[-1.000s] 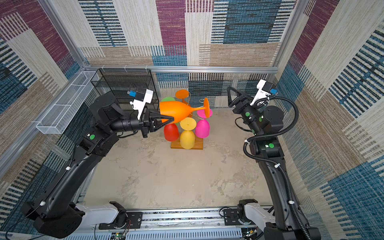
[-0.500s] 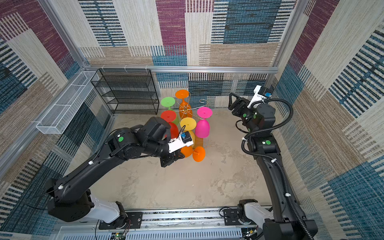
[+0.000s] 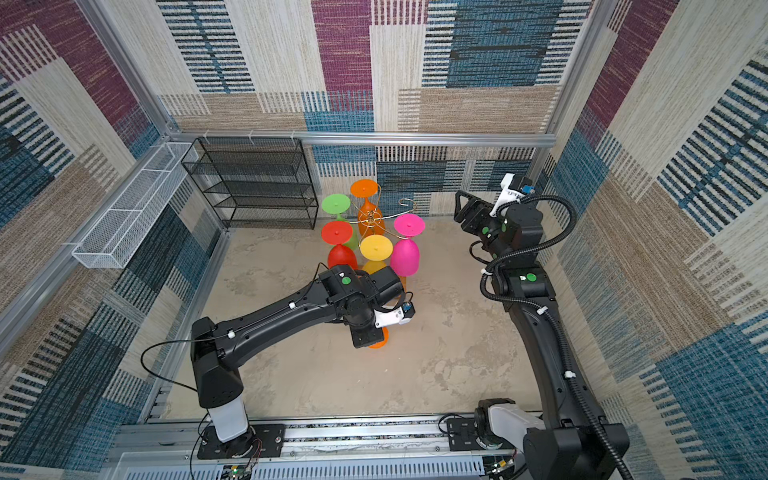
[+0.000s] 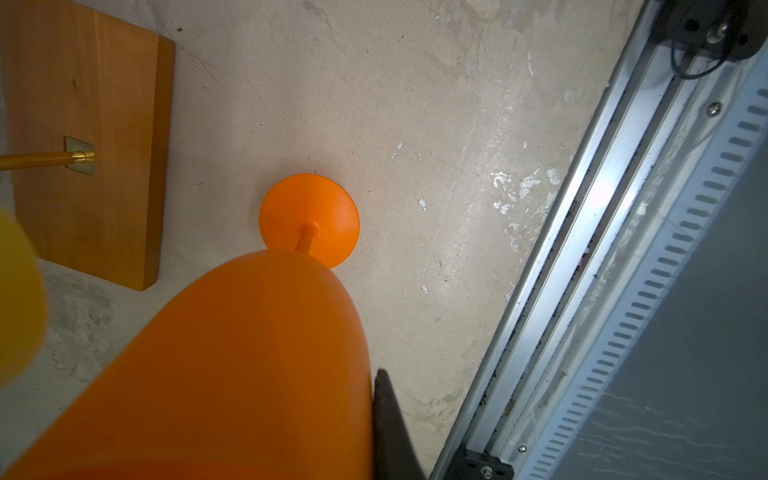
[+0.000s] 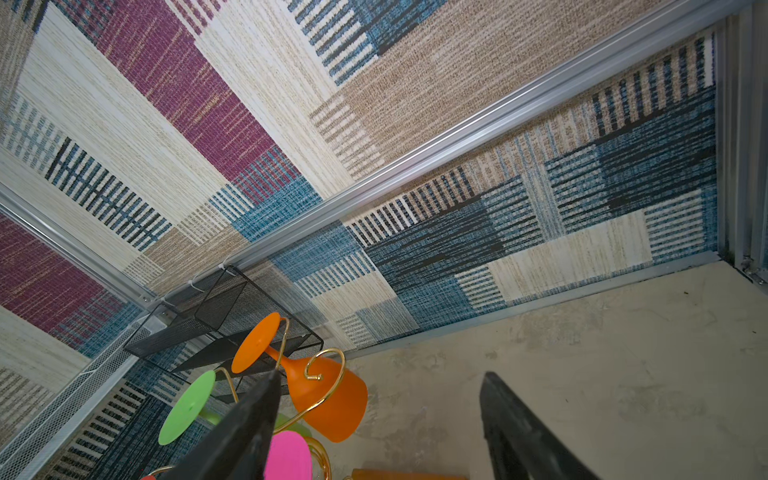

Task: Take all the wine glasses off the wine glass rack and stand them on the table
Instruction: 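Lower the orange glass upright onto the table nearer the robot with the left gripper, then open and lift the left gripper off the orange glass while the right reaches the rack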

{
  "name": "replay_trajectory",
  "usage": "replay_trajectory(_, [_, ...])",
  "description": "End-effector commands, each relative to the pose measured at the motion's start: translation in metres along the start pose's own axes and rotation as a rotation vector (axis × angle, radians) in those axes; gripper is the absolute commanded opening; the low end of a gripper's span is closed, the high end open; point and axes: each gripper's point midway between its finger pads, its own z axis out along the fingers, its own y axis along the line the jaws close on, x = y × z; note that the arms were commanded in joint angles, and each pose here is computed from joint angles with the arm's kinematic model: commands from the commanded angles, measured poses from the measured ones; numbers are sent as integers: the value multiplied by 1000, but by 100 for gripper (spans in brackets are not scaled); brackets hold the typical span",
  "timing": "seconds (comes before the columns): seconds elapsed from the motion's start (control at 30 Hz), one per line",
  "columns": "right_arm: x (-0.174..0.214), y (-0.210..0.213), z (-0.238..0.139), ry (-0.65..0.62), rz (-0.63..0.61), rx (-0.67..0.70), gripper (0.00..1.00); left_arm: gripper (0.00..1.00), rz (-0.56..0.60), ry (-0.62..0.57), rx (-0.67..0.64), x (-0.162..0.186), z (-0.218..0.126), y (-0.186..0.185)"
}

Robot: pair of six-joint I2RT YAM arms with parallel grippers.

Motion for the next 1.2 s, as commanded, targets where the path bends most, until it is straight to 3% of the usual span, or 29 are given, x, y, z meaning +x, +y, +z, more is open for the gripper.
replay_trajectory(0.0, [-3, 0, 1, -6, -18, 2, 77, 0, 15, 50, 2, 4, 9, 0])
replay_trajectory(0.4, [3, -4, 3, 9, -12, 0, 77, 0, 2, 145, -5, 14, 37, 2])
replay_trajectory(0.67, [6, -3, 3, 22, -5, -13, 78, 29, -8, 125, -25, 12, 29, 5])
replay_trajectory(0.83, [8, 1, 3, 36, 3, -34, 78, 40, -20, 69, -52, 7, 4, 9])
replay_trajectory(1.17, [25, 28, 3, 140, 89, -196, 78, 49, -22, -184, -137, 6, -92, 10])
